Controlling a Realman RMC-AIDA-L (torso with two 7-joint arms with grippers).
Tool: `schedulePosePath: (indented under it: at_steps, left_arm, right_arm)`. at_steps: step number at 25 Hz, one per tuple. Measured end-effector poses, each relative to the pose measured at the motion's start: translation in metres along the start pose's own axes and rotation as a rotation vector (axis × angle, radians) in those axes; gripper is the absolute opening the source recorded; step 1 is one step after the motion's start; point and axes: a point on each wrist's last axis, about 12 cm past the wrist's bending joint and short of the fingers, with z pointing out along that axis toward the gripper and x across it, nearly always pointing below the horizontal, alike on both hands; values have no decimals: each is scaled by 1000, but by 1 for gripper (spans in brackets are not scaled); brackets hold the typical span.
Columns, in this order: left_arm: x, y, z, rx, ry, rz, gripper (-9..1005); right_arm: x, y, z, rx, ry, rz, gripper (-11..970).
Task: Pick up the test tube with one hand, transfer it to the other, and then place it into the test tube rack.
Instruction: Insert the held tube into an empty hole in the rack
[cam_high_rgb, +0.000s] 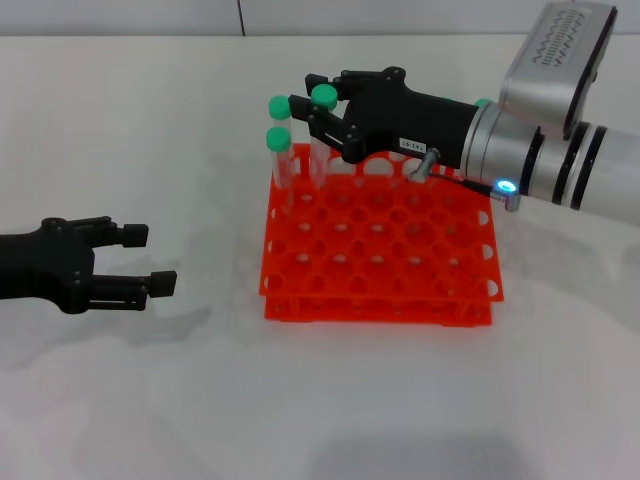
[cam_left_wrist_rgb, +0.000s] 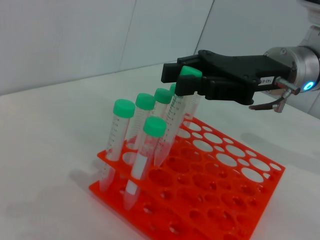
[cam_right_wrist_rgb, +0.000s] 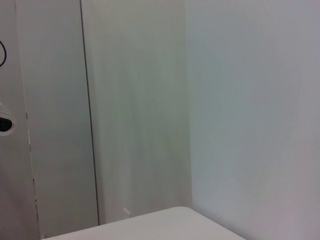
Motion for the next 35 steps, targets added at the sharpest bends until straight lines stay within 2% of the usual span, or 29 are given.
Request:
schedulePosePath:
  at_steps: [35]
  left_arm:
    - [0,-1,1,4,-1,0,876]
  right_arm:
    - [5,-2,-1,15,20,12,265]
